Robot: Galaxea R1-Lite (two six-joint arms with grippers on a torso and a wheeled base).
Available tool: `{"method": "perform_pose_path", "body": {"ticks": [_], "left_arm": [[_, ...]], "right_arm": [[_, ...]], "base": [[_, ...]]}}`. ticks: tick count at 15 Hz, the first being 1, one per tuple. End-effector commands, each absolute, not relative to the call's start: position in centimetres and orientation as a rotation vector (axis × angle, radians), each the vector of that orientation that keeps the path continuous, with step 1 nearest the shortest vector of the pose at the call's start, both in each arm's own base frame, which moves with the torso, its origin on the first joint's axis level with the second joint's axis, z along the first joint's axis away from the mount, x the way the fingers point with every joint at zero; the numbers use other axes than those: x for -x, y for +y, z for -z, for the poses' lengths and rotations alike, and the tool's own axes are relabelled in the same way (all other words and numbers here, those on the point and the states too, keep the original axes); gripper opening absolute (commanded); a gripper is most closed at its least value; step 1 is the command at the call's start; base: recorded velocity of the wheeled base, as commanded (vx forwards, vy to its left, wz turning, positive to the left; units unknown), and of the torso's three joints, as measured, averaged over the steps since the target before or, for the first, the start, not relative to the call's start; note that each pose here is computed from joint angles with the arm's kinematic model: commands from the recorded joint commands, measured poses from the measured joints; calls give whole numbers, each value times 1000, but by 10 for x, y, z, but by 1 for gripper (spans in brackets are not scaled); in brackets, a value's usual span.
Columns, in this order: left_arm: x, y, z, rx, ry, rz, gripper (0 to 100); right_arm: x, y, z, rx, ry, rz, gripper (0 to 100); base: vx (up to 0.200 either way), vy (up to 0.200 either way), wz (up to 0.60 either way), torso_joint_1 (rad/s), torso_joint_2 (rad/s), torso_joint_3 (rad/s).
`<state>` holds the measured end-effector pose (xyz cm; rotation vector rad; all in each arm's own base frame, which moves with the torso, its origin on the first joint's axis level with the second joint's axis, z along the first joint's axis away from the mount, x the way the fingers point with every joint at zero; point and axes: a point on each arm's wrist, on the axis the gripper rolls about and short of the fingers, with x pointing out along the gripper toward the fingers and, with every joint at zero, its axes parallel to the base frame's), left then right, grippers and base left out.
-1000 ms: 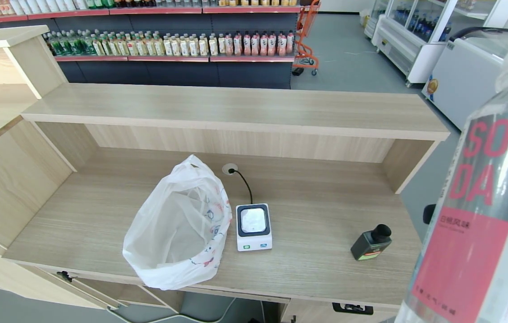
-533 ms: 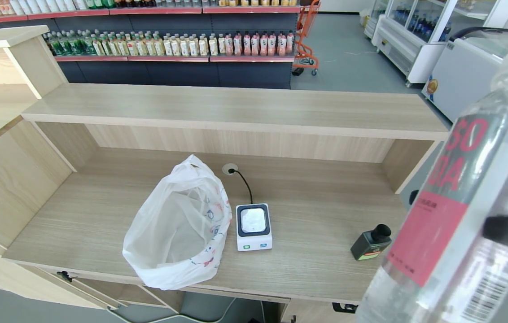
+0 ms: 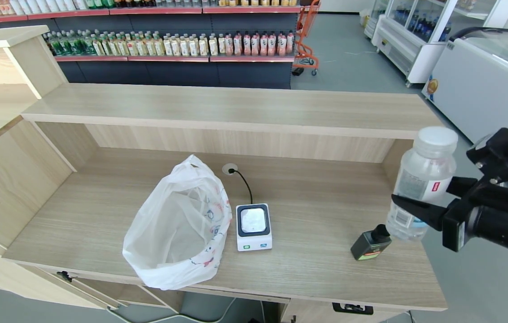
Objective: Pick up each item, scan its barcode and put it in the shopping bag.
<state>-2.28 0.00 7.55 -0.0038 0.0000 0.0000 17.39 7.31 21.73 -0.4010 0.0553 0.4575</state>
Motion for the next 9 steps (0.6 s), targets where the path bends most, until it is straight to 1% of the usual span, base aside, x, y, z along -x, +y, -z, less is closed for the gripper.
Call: {"method": "perform_pose_path", "body": {"ticks": [1, 3, 7, 9], "left_arm": [[23, 0, -75, 5, 0, 0, 100], [23, 0, -75, 3, 0, 0, 100], [23, 0, -75, 5, 0, 0, 100], [23, 0, -76, 5, -2, 0, 100]], "right_arm": [[-191, 68, -207, 514, 35, -365, 0], [-197, 59, -204, 655, 12, -313, 0], [-202, 60, -194, 714, -67, -296, 0], [-204, 61, -189, 723, -70, -295, 0]], "base": [[0, 0, 0, 0, 0, 0], [0, 0, 0, 0, 0, 0], [0, 0, 0, 0, 0, 0], [0, 0, 0, 0, 0, 0]]}}
